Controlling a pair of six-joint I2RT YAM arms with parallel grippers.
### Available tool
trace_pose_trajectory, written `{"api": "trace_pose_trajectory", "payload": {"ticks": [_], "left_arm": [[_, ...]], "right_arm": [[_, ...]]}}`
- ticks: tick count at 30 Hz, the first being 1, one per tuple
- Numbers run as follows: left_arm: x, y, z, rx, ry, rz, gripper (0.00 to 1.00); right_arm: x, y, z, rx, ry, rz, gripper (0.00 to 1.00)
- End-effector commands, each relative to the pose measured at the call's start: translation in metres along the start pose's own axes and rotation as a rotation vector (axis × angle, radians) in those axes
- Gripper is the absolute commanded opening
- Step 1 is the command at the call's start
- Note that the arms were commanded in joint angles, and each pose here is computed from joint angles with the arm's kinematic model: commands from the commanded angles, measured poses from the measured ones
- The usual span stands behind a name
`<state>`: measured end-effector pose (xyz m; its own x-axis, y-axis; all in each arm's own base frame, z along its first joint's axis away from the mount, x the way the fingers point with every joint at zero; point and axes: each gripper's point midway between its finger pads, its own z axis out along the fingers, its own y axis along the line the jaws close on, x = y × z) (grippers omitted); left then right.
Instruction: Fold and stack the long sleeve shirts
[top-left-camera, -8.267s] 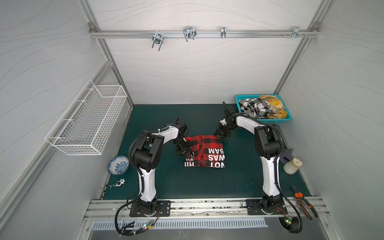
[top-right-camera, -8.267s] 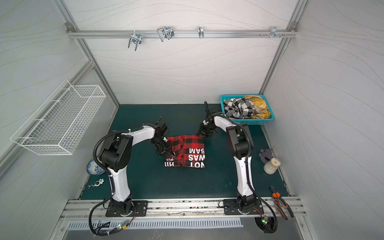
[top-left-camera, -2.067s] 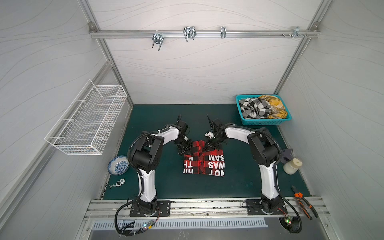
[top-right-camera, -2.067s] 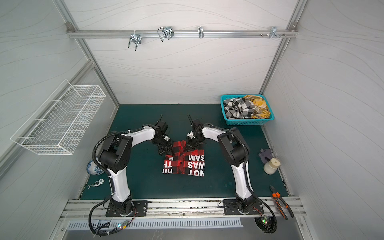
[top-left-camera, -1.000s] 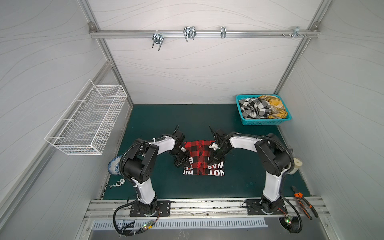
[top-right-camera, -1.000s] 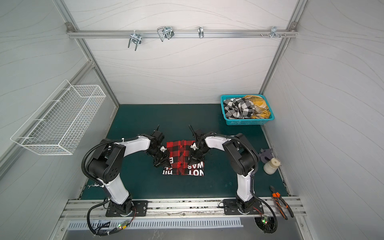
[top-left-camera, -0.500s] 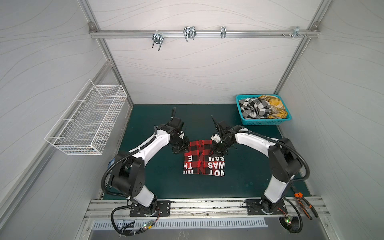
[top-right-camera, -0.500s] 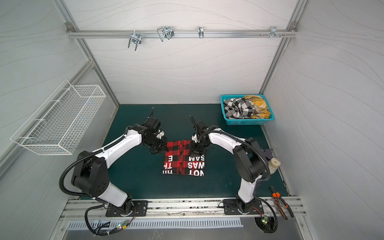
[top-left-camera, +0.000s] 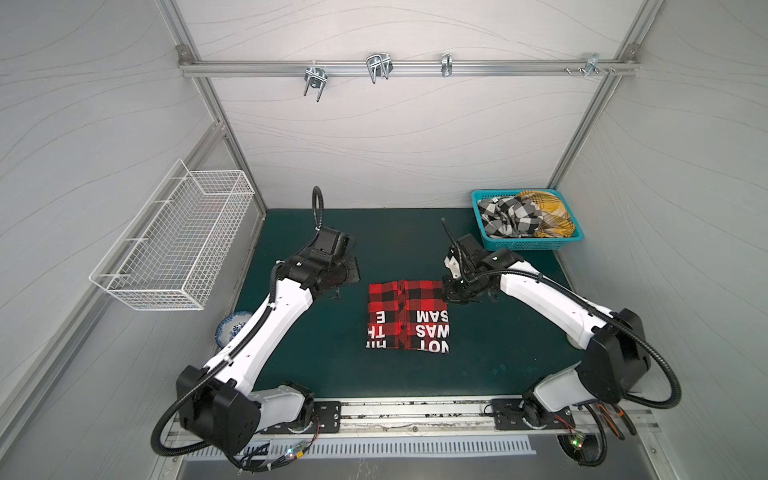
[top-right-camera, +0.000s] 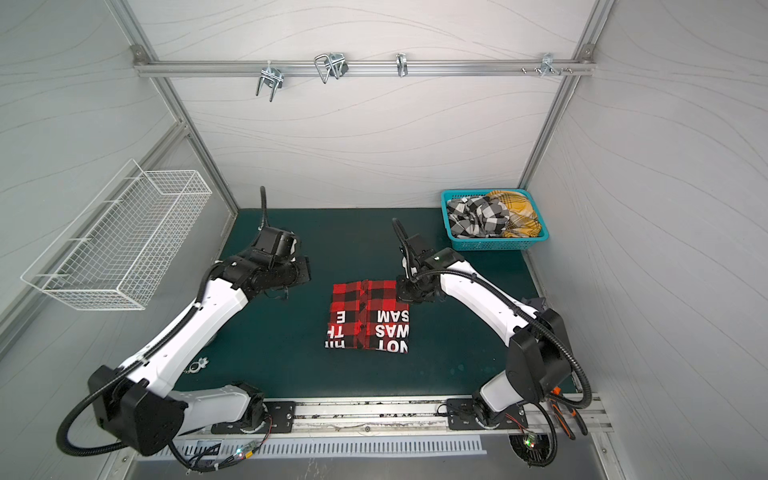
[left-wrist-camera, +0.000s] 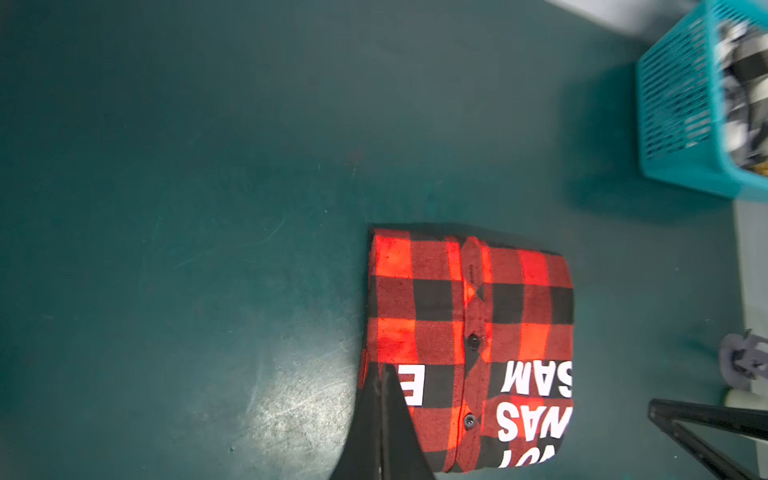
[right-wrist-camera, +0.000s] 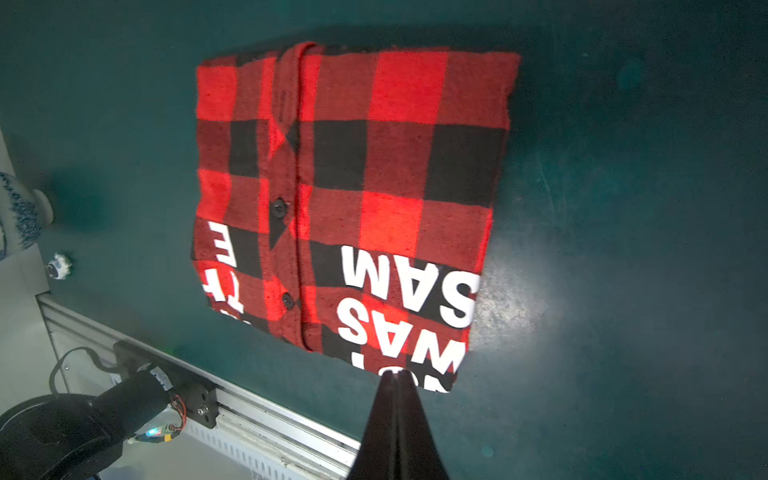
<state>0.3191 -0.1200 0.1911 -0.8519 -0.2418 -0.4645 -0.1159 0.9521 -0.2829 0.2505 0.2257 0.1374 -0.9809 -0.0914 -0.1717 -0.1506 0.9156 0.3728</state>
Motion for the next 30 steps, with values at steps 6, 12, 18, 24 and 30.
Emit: {"api": "trace_pose_trajectory", "payload": {"ticks": [6,12,18,24,30], "left_arm": [[0.04,-0.04,0.083,0.155,0.39,-0.06,0.0],[0.048,-0.048,0.124,0.169,0.493,-0.114,0.0],[0.062,-0.035,0.153,0.107,0.542,-0.132,0.0],[0.078,-0.018,0.168,0.038,0.597,-0.109,0.0],[0.052,-0.035,0.135,0.087,0.519,-0.108,0.0]], "right_arm": [[-0.035,-0.011,0.04,-0.155,0.09,0.101,0.01],[-0.059,-0.008,0.076,-0.212,0.14,0.136,0.01],[-0.073,-0.022,0.111,-0.213,0.188,0.201,0.01],[-0.079,-0.021,0.117,-0.216,0.204,0.196,0.03],[-0.082,-0.006,0.078,-0.232,0.159,0.153,0.06]]}}
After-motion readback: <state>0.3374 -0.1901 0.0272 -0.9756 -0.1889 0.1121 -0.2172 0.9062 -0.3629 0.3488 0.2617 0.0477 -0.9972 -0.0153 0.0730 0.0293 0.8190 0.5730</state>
